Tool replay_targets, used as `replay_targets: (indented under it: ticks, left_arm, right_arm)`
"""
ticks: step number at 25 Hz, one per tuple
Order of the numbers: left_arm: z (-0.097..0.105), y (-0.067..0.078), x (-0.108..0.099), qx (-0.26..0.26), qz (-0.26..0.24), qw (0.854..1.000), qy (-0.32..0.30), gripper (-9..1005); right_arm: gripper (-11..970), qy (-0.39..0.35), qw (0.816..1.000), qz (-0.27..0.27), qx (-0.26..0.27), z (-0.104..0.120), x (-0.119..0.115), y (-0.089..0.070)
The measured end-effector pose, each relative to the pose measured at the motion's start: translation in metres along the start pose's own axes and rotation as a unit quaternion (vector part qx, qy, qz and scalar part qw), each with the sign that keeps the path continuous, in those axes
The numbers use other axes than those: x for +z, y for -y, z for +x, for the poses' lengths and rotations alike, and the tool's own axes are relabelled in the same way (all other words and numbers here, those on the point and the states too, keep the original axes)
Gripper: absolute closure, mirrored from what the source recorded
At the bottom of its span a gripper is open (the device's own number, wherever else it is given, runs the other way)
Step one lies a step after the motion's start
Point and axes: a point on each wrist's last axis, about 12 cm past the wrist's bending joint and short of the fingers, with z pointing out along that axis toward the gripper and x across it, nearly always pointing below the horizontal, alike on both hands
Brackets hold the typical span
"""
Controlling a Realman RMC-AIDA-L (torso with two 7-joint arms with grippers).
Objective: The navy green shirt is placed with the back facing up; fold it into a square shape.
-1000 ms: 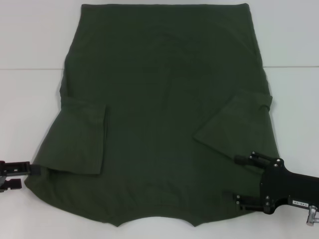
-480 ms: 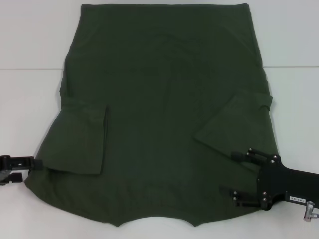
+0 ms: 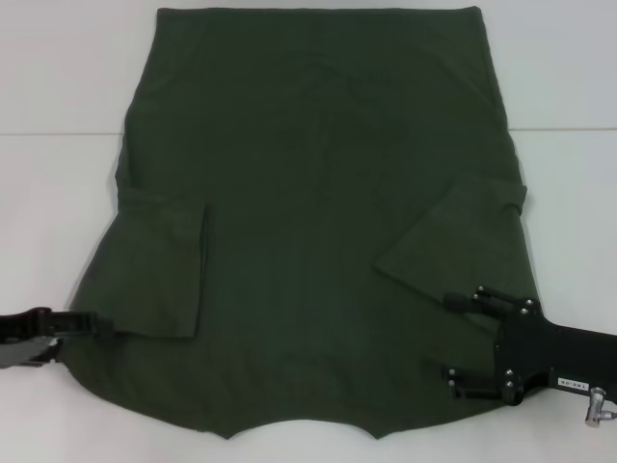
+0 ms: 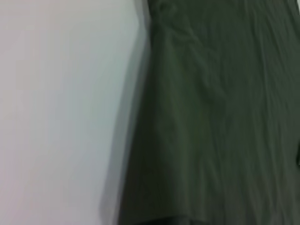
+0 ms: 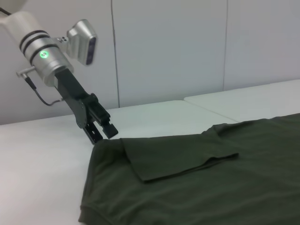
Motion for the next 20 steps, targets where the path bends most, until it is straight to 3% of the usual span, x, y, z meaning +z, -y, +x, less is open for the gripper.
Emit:
replay_targets:
  ticks: [14, 20]
  left_arm:
    - [-0.0062, 0.0078, 0.0096, 0.020, -0.029, 0.999, -0.011, 300]
    - [-0.0059, 0.0053, 0.0069, 0.022, -0.037, 0.999, -0.006, 543]
  right_arm:
    - [42, 0.013, 1.000, -0.007, 0.012, -0.0034, -0.0046, -0.0021]
    - [43, 0.010, 0.999, -0.002, 0.046, -0.0079, -0.0074, 0.0027]
